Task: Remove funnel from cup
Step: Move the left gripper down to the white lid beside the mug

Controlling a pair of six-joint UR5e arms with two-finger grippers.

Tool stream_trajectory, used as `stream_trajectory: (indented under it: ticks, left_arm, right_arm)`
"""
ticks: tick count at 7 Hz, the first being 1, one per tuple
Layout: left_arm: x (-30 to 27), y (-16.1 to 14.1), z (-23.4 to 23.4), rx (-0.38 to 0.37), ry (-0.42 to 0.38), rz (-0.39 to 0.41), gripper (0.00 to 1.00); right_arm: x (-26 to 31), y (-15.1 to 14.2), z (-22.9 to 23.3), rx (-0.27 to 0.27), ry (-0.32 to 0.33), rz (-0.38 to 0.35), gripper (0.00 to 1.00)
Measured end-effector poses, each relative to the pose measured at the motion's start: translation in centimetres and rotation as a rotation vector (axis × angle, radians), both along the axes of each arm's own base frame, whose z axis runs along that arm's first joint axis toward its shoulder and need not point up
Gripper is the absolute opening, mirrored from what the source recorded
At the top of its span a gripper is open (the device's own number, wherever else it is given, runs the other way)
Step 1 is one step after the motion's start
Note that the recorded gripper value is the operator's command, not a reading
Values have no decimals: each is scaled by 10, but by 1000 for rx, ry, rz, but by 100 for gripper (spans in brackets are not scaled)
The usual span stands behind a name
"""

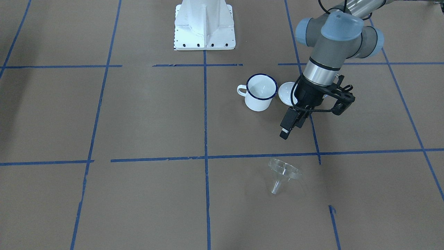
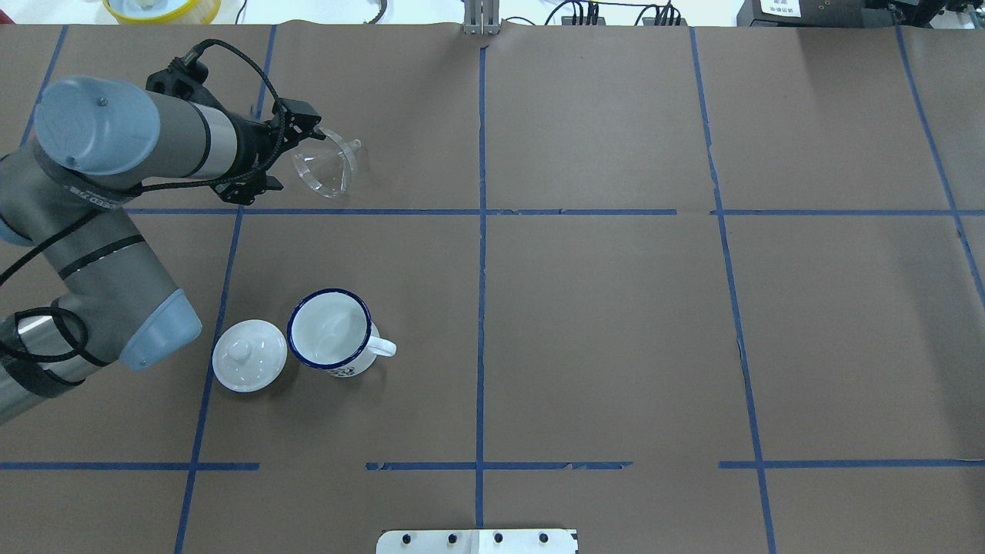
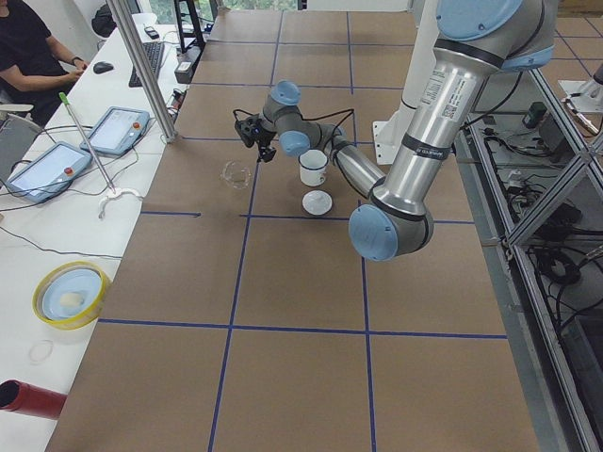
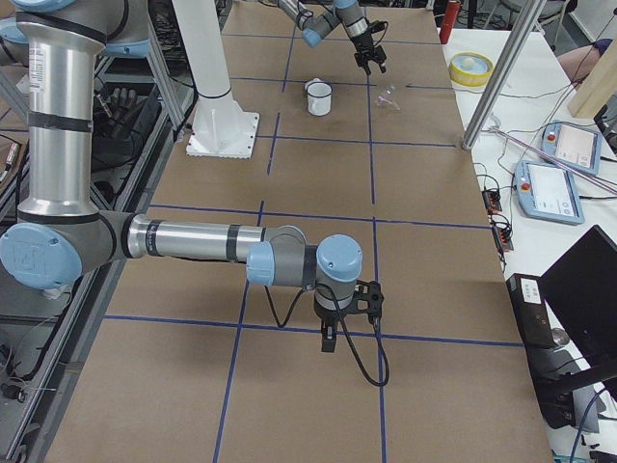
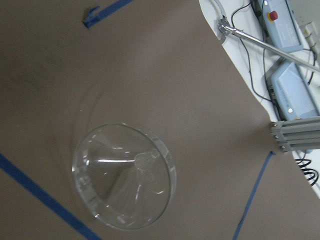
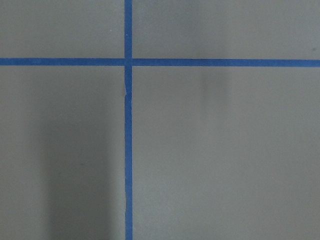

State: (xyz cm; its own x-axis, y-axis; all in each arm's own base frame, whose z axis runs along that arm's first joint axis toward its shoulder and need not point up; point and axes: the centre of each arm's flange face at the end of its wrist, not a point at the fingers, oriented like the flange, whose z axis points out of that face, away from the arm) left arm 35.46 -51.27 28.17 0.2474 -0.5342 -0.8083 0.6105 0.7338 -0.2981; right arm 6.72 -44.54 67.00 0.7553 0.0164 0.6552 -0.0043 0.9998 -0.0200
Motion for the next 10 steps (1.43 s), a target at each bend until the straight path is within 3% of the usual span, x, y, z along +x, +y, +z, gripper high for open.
stream_trajectory:
  ticks: [3, 7, 10]
  left_arm:
    - [-55, 67, 49, -43, -130, 140, 96]
    - [-15, 115, 82, -129, -182, 368, 94]
    - [26, 133, 101, -157, -204, 446, 78]
  right_arm:
    - [0, 0, 0, 0, 0, 0, 100]
    - [0, 0, 0, 0, 0, 0, 100]
    - [0, 0, 0, -1, 0, 0, 100]
